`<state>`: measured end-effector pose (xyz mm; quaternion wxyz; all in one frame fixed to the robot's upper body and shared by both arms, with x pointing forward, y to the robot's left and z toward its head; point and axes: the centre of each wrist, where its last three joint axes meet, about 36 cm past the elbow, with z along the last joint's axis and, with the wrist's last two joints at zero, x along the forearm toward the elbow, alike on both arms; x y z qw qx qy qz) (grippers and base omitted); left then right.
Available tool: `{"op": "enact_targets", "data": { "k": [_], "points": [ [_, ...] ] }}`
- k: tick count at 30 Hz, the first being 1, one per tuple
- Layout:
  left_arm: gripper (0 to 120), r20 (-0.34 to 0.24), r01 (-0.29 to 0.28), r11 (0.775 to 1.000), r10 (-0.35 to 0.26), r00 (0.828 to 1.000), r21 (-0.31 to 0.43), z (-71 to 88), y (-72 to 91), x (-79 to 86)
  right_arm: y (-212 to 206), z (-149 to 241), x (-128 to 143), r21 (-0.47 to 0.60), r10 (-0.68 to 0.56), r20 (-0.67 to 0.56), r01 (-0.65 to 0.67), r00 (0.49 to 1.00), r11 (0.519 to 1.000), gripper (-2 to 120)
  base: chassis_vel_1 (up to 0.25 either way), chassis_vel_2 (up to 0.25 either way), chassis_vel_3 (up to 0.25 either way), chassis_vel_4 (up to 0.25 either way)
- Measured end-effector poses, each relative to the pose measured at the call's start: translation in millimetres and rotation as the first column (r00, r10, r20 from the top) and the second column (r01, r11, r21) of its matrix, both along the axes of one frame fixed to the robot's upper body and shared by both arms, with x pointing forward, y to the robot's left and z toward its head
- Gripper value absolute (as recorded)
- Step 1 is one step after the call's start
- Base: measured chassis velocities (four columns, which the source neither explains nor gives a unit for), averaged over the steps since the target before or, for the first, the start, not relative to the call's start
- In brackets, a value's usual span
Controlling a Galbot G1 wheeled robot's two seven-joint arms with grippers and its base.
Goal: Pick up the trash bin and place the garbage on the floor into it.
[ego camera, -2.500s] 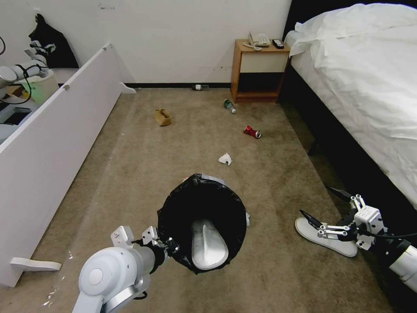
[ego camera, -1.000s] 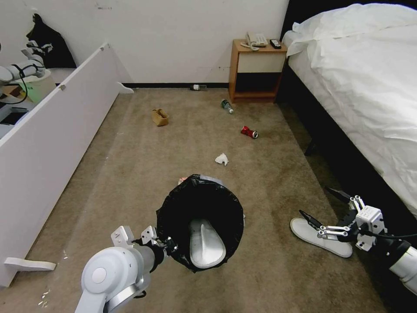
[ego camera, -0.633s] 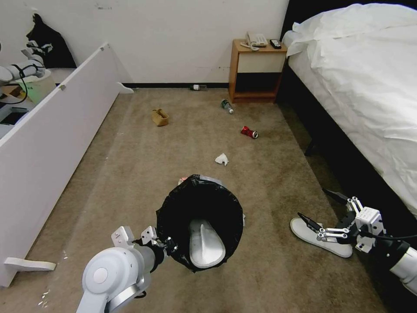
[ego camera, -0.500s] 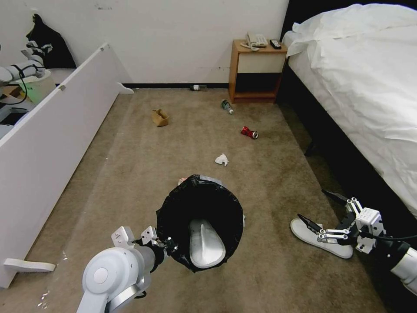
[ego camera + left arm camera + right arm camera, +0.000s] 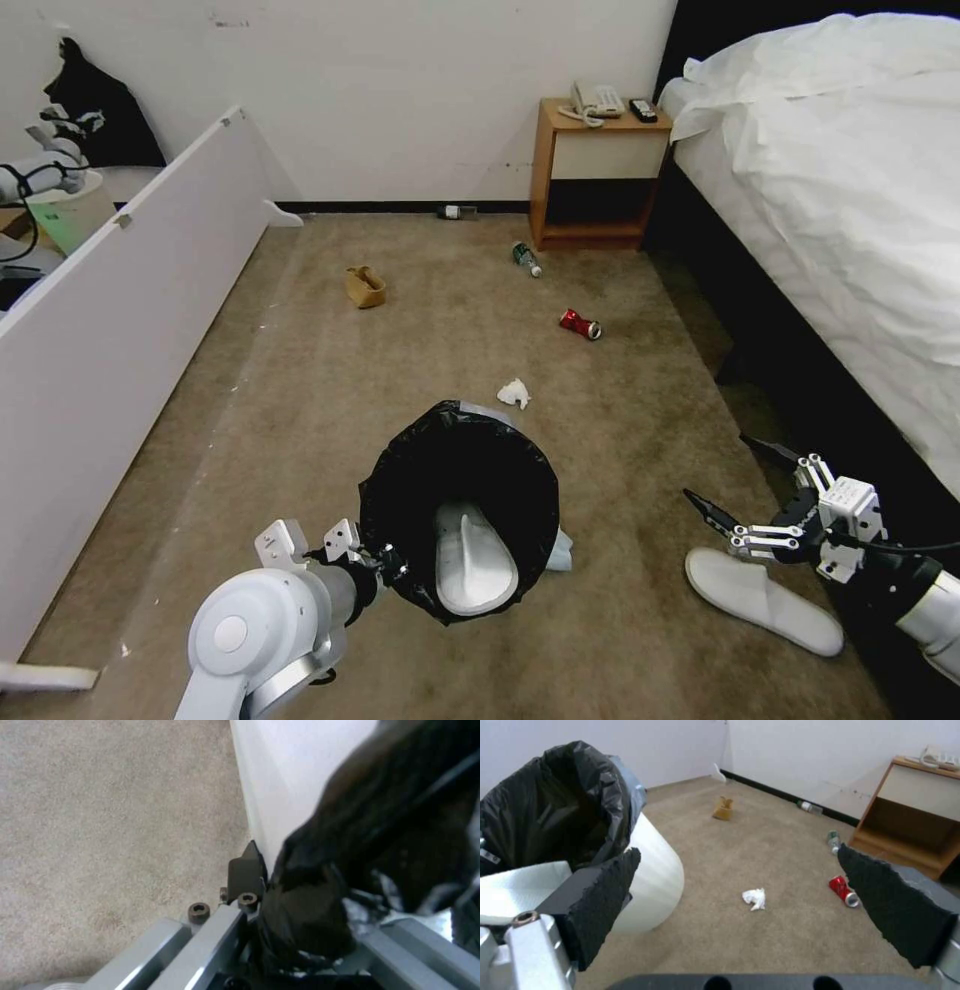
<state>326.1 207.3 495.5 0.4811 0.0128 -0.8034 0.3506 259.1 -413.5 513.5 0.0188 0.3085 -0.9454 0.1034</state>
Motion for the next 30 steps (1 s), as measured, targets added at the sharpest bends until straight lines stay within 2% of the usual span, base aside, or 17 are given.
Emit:
{"op": "enact_targets", "data": {
  "k": [21, 24, 30],
  "points": [
    [0, 0.004, -0.003, 1.000, 0.003, 1.000, 0.000, 1.4, 0.6, -0.4, -8.4, -7.7, 1.2, -0.046, -0.006, -0.017, 0.006, 1.000, 0.999, 100, 0.005, -0.008, -0.005, 0.005],
    [0, 0.007, -0.005, 1.000, 0.005, 1.000, 0.003, 1.8, 1.3, 0.3, -18.8, -9.9, 12.7, -0.103, 0.011, -0.057, -0.016, 0.998, 0.995, 100, 0.000, 0.000, 0.000, 0.000],
    [0, 0.011, -0.013, 1.000, 0.013, 1.000, 0.006, 2.1, 3.3, 1.5, -31.2, -8.6, 32.3, -0.136, 0.017, -0.108, -0.031, 0.994, 0.990, 100, 0.000, 0.000, 0.000, 0.000]
  ]
}}
